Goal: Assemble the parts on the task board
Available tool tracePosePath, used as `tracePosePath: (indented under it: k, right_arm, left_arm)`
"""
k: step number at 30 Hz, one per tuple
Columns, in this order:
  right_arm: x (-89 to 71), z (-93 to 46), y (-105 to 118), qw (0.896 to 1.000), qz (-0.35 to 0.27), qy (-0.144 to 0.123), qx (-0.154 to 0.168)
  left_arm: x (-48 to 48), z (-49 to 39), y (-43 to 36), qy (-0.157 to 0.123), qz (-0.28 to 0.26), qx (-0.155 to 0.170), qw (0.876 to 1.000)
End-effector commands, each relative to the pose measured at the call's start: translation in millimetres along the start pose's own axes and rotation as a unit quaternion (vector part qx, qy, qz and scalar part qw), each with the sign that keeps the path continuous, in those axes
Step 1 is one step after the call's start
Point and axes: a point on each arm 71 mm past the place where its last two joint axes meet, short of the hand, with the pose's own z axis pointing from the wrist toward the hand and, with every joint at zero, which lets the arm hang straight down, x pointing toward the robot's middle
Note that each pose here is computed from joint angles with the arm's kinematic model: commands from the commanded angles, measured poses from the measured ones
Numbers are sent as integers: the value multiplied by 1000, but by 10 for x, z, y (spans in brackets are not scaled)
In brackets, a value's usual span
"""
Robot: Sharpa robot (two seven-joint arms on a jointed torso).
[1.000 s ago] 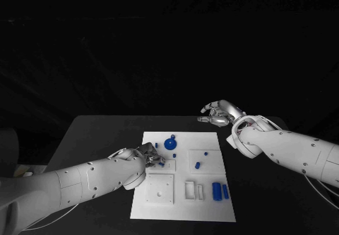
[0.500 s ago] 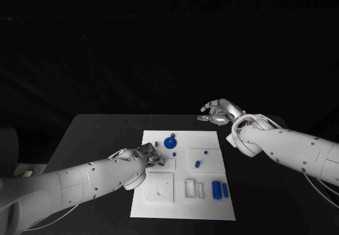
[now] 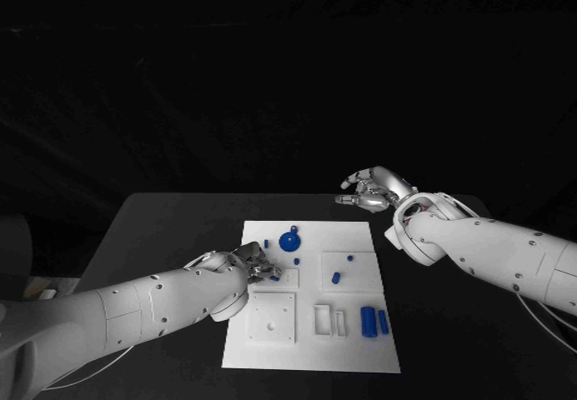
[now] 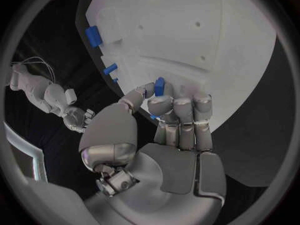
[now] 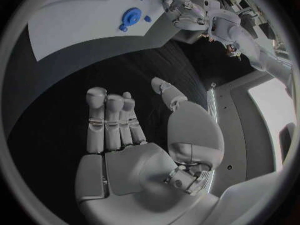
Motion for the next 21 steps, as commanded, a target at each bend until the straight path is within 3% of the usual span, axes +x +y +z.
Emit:
tracePosePath:
  k: [1,21]
  right_arm:
    - [12,0,15,1000,1,6,-5]
    - [32,9,32,1000,2,10,-5]
  left_arm:
    - [46,-4,-31,14,10,7,1000]
    - [96,6,-68,22,17,12,1000]
